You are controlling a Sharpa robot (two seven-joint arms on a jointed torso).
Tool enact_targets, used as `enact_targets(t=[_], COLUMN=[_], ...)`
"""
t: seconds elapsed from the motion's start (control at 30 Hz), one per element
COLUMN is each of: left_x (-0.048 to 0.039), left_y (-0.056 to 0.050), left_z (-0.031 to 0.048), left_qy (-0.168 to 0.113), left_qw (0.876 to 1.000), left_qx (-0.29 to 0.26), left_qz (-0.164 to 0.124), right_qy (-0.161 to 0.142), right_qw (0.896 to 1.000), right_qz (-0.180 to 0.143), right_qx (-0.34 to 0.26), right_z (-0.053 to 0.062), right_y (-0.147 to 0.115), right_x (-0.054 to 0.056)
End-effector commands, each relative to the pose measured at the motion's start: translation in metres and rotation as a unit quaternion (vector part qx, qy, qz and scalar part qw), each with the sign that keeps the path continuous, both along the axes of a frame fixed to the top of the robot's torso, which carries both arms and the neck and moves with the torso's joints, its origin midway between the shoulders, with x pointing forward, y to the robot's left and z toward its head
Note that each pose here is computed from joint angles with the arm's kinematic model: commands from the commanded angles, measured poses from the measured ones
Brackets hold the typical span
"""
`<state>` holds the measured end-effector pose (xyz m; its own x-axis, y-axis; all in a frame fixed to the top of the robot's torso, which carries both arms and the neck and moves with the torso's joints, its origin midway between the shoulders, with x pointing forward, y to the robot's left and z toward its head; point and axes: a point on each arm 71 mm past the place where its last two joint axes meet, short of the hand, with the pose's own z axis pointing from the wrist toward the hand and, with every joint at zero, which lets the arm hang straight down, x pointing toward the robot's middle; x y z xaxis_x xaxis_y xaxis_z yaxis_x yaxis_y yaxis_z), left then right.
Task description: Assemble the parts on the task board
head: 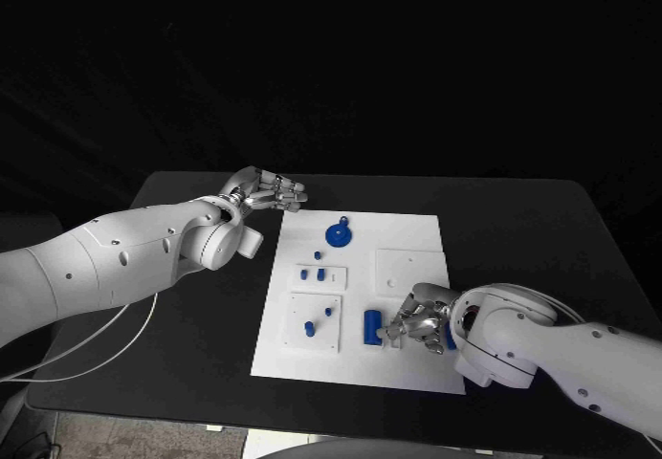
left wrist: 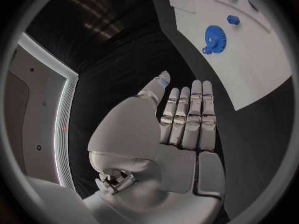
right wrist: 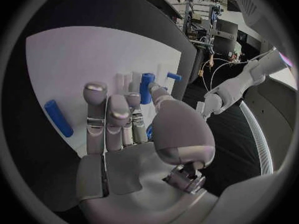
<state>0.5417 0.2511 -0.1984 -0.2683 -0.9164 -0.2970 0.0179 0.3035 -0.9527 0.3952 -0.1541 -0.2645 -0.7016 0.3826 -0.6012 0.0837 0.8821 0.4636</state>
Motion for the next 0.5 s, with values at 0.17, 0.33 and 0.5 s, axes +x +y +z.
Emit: enact_targets(t=[0.17, 0.33, 0.5], left_x=[-0.0004, -0.0004, -0.0004], left_y=[-0.0023, -0.0018, -0.0020], left_z=[0.0006, 0.0006, 0.0006], left_qy=[0.000, 0.001, 0.000], left_qw=[1.000, 1.000, 1.000], left_qx=[-0.005, -0.004, -0.005], left_qz=[-0.007, -0.006, -0.007], right_qy=[0.003, 0.000, -0.002], right_qw=[1.000, 1.000, 1.000], right_qz=[0.003, 0.000, -0.006], right_qx=[-0.018, -0.017, 0.003], right_z=[-0.0036, -0.0048, -0.0033], right_y=[0.0011, -0.0002, -0.0035], right_x=[0.0006, 0.0009, 0.0000])
